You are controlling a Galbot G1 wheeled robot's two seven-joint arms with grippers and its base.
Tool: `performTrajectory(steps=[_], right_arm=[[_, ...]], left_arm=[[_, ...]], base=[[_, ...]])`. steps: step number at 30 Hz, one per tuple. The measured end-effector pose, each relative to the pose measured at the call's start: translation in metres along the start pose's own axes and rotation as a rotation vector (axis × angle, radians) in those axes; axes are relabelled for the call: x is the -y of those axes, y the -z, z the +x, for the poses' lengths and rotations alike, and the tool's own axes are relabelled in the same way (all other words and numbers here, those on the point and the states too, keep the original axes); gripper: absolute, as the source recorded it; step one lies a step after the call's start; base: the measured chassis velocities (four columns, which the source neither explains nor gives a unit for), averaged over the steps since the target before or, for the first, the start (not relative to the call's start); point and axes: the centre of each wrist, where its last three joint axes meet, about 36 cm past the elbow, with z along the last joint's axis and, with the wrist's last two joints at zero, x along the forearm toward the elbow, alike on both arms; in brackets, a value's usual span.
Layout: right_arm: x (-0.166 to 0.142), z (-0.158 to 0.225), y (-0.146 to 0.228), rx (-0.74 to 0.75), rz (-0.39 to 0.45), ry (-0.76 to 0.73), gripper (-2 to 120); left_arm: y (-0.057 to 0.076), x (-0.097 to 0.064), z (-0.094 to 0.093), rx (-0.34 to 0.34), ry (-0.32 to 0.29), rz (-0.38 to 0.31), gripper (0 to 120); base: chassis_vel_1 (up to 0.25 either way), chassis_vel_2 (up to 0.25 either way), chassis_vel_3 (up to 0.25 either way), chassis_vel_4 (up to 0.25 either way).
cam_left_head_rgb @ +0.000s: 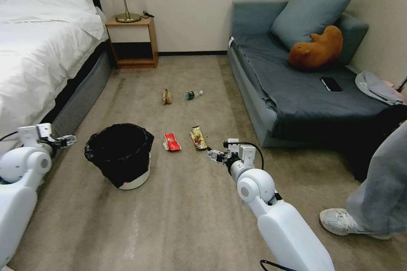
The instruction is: Pick up the trash bin, then pick up the garbage on the floor and place it into the trash bin.
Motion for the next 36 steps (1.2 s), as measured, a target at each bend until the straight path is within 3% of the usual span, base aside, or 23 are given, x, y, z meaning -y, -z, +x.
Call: performTrajectory(steps=[9, 19, 26, 36], right_arm=[[0.006, -0.002, -0.007, 0.006, -0.001, -0.012, 100], [0.009, -0.003, -0.008, 0.008, 0.001, -0.016, 100], [0.010, -0.004, -0.007, 0.009, -0.001, -0.015, 100], [0.004, -0.005, -0.006, -0.010, -0.001, 0.007, 100]], left_arm=[[-0.003, 0.022, -0.043, -0.041, 0.003, -0.020, 98], [-0.016, 0.050, -0.063, -0.082, -0.022, -0.030, 97], [-0.017, 0.058, -0.071, -0.092, -0.023, -0.043, 95], [-0.022, 0.052, -0.071, -0.095, -0.027, -0.066, 55]], base=[[0.000, 0.000, 0.000, 0.000], [0.000, 0.000, 0.000, 0.000], [0.000, 0.000, 0.000, 0.000], [0.000, 0.000, 0.000, 0.000]])
